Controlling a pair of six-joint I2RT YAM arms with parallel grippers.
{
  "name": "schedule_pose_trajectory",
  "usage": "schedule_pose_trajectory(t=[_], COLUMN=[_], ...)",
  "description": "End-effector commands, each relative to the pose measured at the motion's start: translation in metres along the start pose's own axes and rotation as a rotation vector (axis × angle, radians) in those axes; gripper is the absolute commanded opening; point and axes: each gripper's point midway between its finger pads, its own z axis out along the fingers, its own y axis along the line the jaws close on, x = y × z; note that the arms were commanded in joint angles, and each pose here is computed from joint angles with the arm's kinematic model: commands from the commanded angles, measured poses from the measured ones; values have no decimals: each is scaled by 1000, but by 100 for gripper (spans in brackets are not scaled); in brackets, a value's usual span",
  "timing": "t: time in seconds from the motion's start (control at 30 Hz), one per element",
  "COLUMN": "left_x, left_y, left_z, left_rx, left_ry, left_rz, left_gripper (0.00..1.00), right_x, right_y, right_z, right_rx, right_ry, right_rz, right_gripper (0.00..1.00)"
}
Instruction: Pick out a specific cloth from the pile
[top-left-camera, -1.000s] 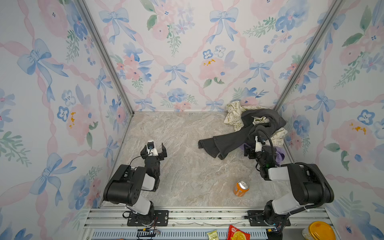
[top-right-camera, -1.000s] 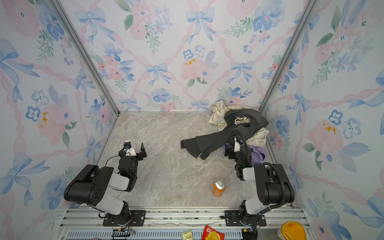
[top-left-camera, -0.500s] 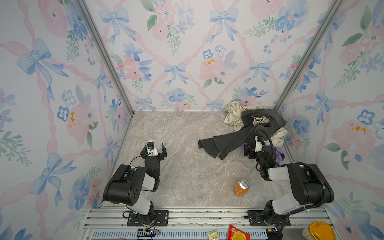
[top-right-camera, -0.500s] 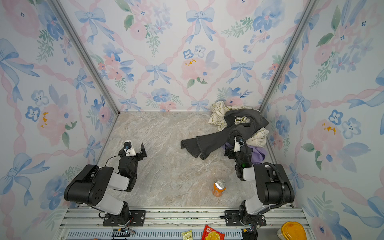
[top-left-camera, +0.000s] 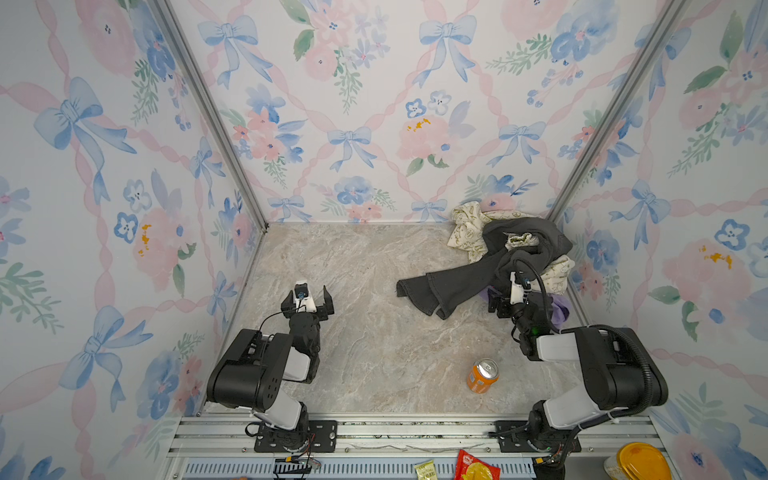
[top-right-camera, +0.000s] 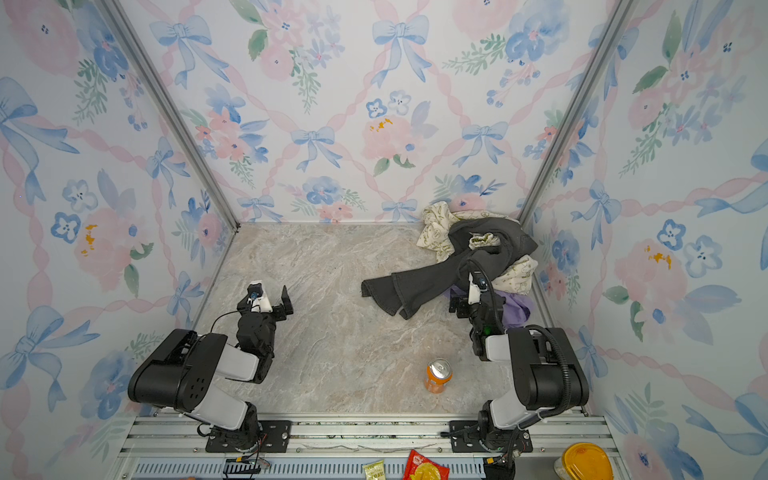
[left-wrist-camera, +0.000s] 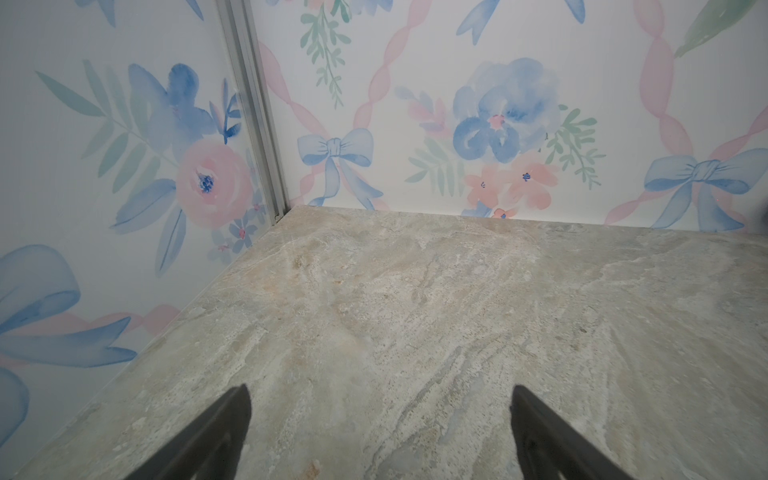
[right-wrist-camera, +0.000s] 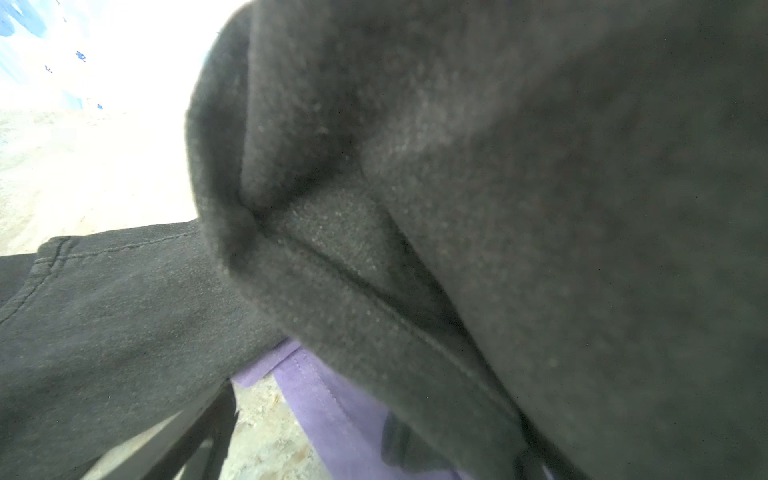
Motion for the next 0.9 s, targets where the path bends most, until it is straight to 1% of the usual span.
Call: schedule_pose_trajectory(t=[0.0,0.1,0.27,0.37,0.57,0.7,0.8,0.87], left_x=[-1,-2,-11,-21,-42,-56,-70,-82], left_y=[0,-3,-7,-11,-19,-19,-17,-21], left_z=[1,0,-7,-15,-37,-47,-55,-61], left_rx=[-6,9,18,28,54,65,54,86], left_ry=[-2,-5,-31,-63,-113,-130,-136,-142], left_rz=[-10,-5,17,36,50,33,-24,-73], left_gripper=[98,98,98,98,98,98,98,98], right_x=[-14,-13,-26,-35,-62,-83,-92,-91], right_y=[-2,-2,-10,-11,1,5,-3,-13], right_z=[2,2,-6,-16,-50,-82,-104,-116], right_rx=[5,7,62,72,71,64,108,161], right_ry=[-32,-32,-26,-42,-8,-26,-36,-37], right_rz=[6,6,20,27,26,79,146,212], right_gripper=[97,97,97,97,97,97,97,97])
